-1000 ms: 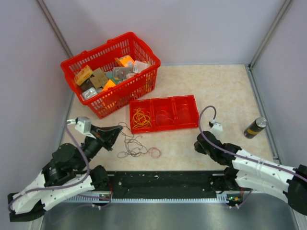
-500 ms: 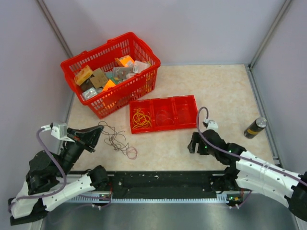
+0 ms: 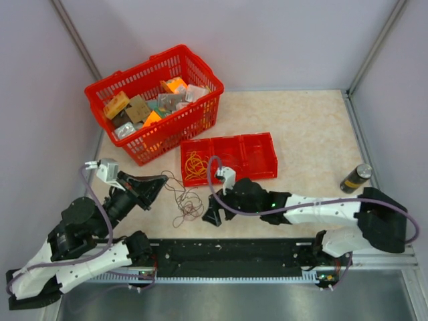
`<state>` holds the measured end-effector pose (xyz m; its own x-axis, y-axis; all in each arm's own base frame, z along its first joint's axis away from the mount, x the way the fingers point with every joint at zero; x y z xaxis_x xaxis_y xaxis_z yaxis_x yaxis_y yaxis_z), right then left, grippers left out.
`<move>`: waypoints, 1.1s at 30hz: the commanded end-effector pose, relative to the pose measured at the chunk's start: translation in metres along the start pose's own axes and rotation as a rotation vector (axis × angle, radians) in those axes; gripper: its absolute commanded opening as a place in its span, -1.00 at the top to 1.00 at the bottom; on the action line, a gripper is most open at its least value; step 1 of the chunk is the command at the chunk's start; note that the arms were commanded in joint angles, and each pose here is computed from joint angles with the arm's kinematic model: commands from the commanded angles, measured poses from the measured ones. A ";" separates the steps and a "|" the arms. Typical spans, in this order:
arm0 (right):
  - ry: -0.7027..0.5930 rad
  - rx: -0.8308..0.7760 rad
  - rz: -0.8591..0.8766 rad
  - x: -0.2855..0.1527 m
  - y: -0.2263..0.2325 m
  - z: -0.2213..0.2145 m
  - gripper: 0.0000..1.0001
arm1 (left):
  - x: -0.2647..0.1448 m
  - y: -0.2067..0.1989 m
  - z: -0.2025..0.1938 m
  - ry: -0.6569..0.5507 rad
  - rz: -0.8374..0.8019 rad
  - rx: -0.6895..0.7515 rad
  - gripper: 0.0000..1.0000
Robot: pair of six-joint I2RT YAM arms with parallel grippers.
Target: Untangle the cables
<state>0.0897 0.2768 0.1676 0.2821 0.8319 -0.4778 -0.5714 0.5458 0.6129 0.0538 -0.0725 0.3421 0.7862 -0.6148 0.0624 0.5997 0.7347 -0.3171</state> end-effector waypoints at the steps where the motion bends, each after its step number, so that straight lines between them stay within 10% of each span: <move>1: -0.125 -0.080 0.182 0.034 0.048 0.026 -0.62 | -0.004 -0.017 0.037 -0.096 -0.097 -0.111 1.00; 12: -0.368 -0.043 0.224 0.044 0.066 0.057 -0.57 | 0.000 -0.053 0.069 -0.146 -0.378 -0.180 1.00; 21: -0.495 0.177 0.145 0.051 0.053 0.056 0.42 | 0.016 -0.084 0.078 -0.109 -0.621 -0.166 1.00; 26: -0.525 0.258 -0.210 0.031 0.005 0.033 0.91 | 0.015 -0.077 0.084 -0.132 -0.543 -0.110 1.00; 33: -0.509 0.354 -0.641 -0.043 -0.085 -0.021 0.86 | 0.002 -0.029 0.087 -0.145 -0.089 0.009 1.00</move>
<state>0.1113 0.2603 0.1496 0.7564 0.5234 -0.3924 -0.1839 0.7458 0.6402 0.0417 -0.1052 0.4282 0.5319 -0.8104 0.2455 0.8336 0.4503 -0.3199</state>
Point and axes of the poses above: each gripper's point midway between its finger pads, its own x axis out along the fingers, its own y axis along the line the jaws close on, z = x × y, the point moved 10 cm from there along -x, back along the fingers, and after that the axes turned 10 degrees about x, right-handed, at the moved point
